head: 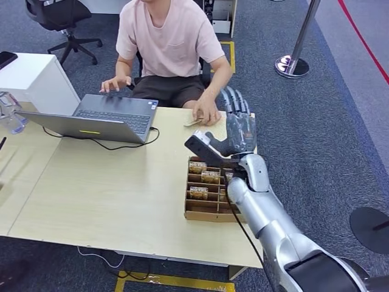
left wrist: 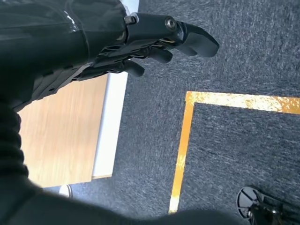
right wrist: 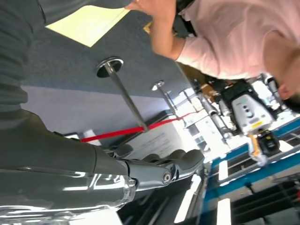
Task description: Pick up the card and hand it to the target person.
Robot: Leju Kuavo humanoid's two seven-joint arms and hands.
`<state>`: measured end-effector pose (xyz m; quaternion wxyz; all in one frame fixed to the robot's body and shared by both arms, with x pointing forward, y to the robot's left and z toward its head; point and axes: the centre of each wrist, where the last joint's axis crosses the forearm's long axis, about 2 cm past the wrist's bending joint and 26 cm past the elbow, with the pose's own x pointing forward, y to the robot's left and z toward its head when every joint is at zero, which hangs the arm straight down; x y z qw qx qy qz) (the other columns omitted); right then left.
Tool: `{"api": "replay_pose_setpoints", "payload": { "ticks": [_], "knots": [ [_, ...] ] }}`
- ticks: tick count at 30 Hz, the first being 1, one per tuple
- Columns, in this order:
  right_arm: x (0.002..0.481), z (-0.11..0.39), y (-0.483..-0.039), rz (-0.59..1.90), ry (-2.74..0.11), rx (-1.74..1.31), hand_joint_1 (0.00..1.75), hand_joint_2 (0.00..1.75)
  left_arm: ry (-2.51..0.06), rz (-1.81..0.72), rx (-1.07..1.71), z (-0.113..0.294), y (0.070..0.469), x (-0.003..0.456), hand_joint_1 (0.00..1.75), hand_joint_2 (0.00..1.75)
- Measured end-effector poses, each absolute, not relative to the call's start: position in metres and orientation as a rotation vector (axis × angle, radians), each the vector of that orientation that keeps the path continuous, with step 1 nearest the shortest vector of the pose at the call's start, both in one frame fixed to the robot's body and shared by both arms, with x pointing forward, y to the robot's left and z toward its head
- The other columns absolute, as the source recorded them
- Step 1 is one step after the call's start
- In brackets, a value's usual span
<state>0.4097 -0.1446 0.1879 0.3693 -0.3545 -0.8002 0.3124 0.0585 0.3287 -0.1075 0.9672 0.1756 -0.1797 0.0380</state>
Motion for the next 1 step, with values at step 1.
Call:
{"api": "replay_pose_setpoints", "payload": {
  "ticks": [1],
  "knots": [
    [0.4122,0.1900,-0.1493,0.786,-2.046,-0.908,0.00,1.75,-0.362,0.077,0.356,-0.1075,0.3288,0.0581,0.00,0.00]
  ]
}}
